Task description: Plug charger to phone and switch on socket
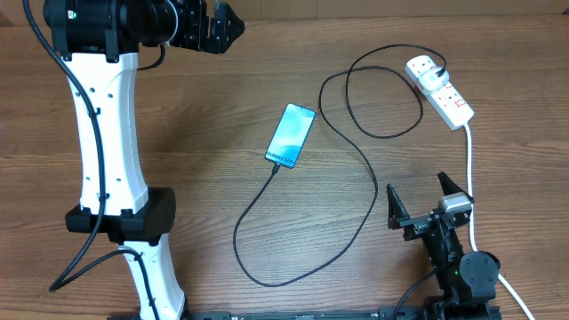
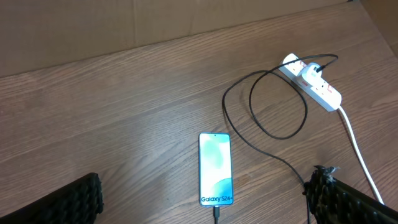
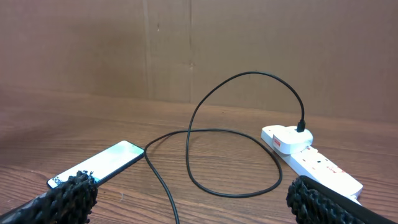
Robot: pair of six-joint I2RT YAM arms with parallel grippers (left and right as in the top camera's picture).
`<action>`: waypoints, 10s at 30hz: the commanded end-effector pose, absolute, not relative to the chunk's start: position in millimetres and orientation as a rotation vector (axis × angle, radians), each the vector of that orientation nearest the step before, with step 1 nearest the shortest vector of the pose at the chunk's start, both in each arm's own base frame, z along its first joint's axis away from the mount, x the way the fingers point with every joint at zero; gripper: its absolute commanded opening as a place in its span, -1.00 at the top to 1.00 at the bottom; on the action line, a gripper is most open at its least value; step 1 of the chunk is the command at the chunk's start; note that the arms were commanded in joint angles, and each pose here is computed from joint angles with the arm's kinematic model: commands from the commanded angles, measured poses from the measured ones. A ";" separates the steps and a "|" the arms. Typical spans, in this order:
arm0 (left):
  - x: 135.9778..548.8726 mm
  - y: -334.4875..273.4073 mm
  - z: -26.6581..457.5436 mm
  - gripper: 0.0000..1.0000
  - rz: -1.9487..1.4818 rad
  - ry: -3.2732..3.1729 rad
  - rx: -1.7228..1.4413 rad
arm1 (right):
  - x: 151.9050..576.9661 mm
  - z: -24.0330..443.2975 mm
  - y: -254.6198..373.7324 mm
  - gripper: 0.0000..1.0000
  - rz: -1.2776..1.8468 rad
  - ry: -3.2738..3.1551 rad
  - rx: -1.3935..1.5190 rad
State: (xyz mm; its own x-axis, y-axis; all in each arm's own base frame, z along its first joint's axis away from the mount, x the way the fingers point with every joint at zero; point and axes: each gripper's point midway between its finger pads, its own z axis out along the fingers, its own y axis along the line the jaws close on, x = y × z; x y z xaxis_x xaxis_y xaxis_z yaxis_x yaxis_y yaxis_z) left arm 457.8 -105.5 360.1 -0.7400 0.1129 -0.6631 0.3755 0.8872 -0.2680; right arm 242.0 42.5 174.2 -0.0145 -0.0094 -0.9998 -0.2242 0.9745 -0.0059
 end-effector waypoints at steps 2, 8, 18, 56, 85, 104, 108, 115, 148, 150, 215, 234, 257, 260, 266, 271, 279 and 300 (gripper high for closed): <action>458.3 -107.5 357.4 -1.00 -0.501 2.383 0.371 | 242.3 172.7 40.9 -0.99 0.171 1.576 -0.173; 458.5 -107.5 356.9 -1.00 -0.501 2.384 0.372 | 242.3 172.7 40.9 -1.00 0.171 1.576 -0.173; 454.9 -110.6 361.7 -1.00 -0.503 2.373 0.382 | 242.3 172.7 40.9 -1.00 0.171 1.576 -0.173; 322.6 -139.1 418.1 -1.00 -0.513 2.360 0.508 | 242.3 172.7 40.9 -1.00 0.171 1.576 -0.173; 236.3 -102.0 300.9 -0.99 -0.422 2.467 0.456 | 242.3 172.7 40.9 -1.00 0.171 1.576 -0.173; 189.5 -74.1 247.1 -0.99 -0.369 2.171 0.339 | 242.3 172.7 40.9 -1.00 0.171 1.576 -0.173; 191.4 -74.3 224.3 -1.00 -0.364 2.122 0.340 | 242.3 172.7 40.9 -1.00 0.171 1.576 -0.173; 199.2 -79.2 193.7 -1.00 -0.392 2.063 0.341 | 242.3 172.7 40.9 -1.00 0.171 1.576 -0.173; 241.4 -24.0 213.0 -1.00 -0.232 1.419 0.033 | 242.3 172.7 40.9 -1.00 0.171 1.576 -0.173; 243.5 -13.4 208.2 -1.00 -0.203 1.437 -0.030 | 242.3 172.7 40.9 -1.00 0.171 1.576 -0.173; 245.0 22.6 155.5 -0.99 0.065 1.646 -0.101 | 242.3 172.7 40.9 -1.00 0.171 1.576 -0.173; 245.2 21.5 156.1 -1.00 0.059 1.644 -0.096 | 242.3 172.7 40.9 -1.00 0.171 1.576 -0.173; 245.2 21.5 156.3 -1.00 0.059 1.643 -0.096 | 242.3 172.7 40.9 -1.00 0.171 1.576 -0.173; 245.2 21.5 156.1 -1.00 0.059 1.644 -0.096 | 242.3 172.7 40.9 -0.99 0.171 1.576 -0.173; 245.2 21.5 156.1 -0.99 0.059 1.644 -0.096 | 242.3 172.7 40.9 -1.00 0.171 1.576 -0.173; 245.2 21.5 156.3 -1.00 0.059 1.643 -0.096 | 242.3 172.8 40.9 -1.00 0.171 1.575 -0.173; 245.2 21.5 156.1 -1.00 0.059 1.644 -0.096 | 242.5 172.7 40.3 -1.00 0.168 1.576 -0.170; 245.2 21.5 156.3 -1.00 0.059 1.643 -0.096 | 242.3 172.8 40.9 -1.00 0.171 1.575 -0.173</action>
State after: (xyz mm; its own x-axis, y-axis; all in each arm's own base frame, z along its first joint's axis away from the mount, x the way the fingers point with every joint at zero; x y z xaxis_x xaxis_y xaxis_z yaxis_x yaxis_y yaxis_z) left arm 245.3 23.1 155.4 -0.0787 -0.0502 -0.9956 -0.1086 0.9932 -0.0415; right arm 242.0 42.5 174.6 -0.0131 -0.0090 -0.9999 -0.2242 0.9745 -0.0058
